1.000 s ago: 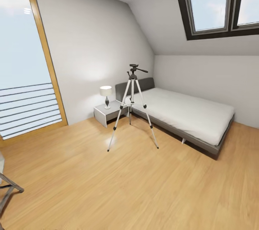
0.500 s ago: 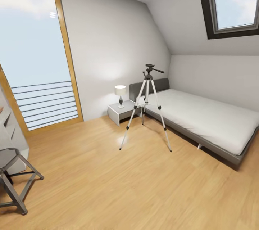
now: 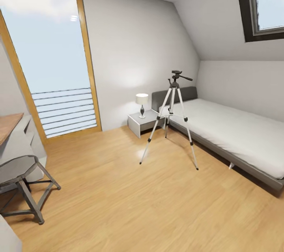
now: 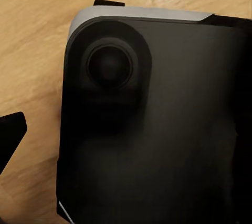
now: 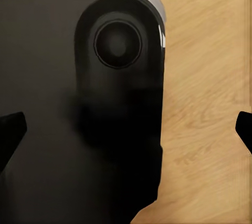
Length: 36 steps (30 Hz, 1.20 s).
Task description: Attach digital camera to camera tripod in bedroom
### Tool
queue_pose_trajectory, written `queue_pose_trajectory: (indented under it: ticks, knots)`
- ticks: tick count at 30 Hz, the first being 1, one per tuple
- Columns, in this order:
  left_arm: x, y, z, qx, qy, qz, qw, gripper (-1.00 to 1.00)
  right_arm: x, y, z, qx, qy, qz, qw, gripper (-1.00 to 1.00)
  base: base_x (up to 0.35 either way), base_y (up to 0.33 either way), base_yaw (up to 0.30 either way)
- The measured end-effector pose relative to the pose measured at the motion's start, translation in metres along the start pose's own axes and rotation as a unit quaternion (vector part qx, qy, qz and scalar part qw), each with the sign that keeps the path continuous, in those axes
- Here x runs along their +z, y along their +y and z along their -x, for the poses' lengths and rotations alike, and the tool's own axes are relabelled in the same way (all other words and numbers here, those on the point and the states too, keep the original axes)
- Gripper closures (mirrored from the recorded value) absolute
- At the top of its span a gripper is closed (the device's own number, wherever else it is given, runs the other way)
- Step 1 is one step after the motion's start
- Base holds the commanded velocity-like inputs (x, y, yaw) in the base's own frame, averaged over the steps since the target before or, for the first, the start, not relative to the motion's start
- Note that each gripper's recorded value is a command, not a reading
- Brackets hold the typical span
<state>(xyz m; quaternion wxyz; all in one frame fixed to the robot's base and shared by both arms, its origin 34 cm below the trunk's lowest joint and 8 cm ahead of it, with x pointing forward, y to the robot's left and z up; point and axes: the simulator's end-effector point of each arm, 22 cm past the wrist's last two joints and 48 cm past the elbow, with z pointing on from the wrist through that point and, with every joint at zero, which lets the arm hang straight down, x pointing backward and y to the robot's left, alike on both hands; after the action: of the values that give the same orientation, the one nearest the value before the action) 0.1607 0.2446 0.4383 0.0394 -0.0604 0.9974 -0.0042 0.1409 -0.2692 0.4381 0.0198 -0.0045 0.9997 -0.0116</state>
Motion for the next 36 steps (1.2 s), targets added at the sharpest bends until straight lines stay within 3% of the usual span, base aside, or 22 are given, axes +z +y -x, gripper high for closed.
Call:
queue_pose_trajectory:
  ticks: [36]
  knots:
    - [-0.0001,-0.0014,-0.0005,0.001,0.000,-0.001,1.0000,-1.00,0.0000,-0.0029,0.0004,-0.003,0.000,-0.002,1.0000,-1.00,0.166,-0.232,0.009]
